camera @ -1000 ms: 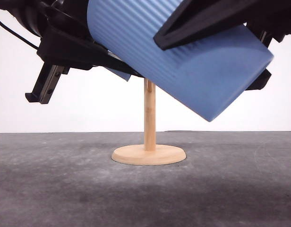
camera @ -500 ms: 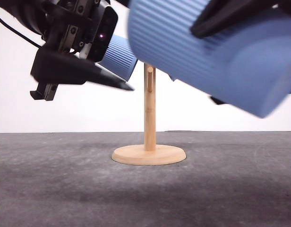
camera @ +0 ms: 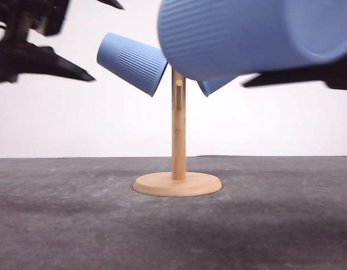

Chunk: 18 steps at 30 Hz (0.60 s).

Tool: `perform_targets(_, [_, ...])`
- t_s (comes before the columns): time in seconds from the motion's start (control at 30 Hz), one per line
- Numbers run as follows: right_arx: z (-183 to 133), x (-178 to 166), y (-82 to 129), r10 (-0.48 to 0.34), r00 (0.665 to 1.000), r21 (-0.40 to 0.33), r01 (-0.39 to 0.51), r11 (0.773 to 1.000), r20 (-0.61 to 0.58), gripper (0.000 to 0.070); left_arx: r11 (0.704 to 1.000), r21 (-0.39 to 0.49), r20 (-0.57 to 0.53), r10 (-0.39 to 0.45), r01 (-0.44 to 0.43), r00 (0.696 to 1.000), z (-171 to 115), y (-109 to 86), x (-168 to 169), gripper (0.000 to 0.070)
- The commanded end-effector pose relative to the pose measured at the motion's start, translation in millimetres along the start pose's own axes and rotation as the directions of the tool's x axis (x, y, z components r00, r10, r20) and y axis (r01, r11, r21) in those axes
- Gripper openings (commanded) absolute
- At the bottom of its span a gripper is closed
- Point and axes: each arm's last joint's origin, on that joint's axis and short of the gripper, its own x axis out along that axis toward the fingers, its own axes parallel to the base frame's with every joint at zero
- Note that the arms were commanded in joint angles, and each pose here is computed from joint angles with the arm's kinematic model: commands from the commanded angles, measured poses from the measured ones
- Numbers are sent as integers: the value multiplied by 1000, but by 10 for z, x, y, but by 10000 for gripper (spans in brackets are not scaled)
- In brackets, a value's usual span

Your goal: Place three cups

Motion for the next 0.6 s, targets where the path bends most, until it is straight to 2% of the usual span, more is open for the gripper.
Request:
perform_targets(0.0, [110,30,-2,40,999,76,-40,996,-3,399,998,55,38,3,-5,999,40,-58,-88,487])
perform_targets(0.27, [537,20,-432,93,995,195,-95,976,23,399,997,52,153,47,-55,987,-59,-133,-426,487])
perform_targets(0.43, [713,11,-677,78,994,230,-95,969,79,398,996,46,191,65,-75,979,-101,-157,-532,486])
perform_targets(0.57, [820,44,-791,77,992,273,-103,956,105,398,995,39,206,79,-89,975,-104,-147,-562,486])
